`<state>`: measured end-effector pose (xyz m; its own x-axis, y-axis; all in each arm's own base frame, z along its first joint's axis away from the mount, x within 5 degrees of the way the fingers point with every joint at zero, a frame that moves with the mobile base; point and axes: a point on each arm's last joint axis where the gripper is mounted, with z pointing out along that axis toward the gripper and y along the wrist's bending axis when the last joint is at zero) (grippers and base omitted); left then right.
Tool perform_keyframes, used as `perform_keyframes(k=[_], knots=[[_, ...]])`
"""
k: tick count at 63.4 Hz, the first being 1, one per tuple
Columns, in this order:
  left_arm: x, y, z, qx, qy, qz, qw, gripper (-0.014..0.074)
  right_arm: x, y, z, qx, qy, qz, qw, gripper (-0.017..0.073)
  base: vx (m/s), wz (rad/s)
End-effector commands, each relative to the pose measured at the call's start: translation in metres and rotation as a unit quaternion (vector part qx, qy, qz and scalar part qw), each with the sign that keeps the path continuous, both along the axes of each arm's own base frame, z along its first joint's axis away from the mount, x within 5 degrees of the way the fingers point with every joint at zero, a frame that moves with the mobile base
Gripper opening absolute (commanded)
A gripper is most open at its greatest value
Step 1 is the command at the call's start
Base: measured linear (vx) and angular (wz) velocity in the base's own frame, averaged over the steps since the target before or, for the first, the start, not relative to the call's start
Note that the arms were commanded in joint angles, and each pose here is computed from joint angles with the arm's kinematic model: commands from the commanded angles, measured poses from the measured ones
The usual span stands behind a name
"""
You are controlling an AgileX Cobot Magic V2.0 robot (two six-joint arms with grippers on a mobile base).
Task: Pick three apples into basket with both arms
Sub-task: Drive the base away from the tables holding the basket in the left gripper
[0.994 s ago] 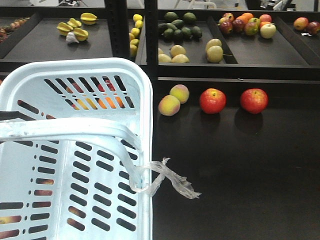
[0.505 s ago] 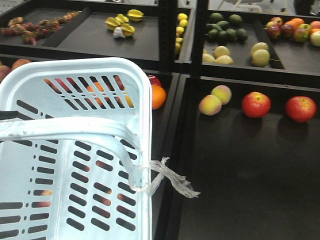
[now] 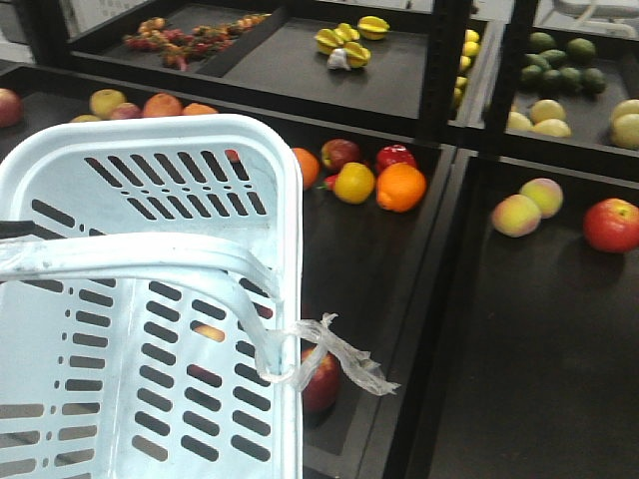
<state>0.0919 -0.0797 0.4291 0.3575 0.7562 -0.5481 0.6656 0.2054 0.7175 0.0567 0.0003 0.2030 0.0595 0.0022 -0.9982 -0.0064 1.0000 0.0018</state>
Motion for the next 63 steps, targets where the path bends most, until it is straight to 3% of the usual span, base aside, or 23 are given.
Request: perform_keyframes(k=[1,63], knots=[[-0.0015,-0.0001,0.0187,-0.053,-0.043,0.003,0.998,-0.0007,-0.0009,0.0001,0.0029,0.000,-0.036,0.000,0.999,-0.0009,-0.07,0.35],[-0.0015,-0.0001,0.0187,-0.053,-0.043,0.003,0.998,-0.0007,-0.0009,0.0001,0.0029,0.000,-0.036,0.000,0.999,-0.0009,-0.08,0.47]])
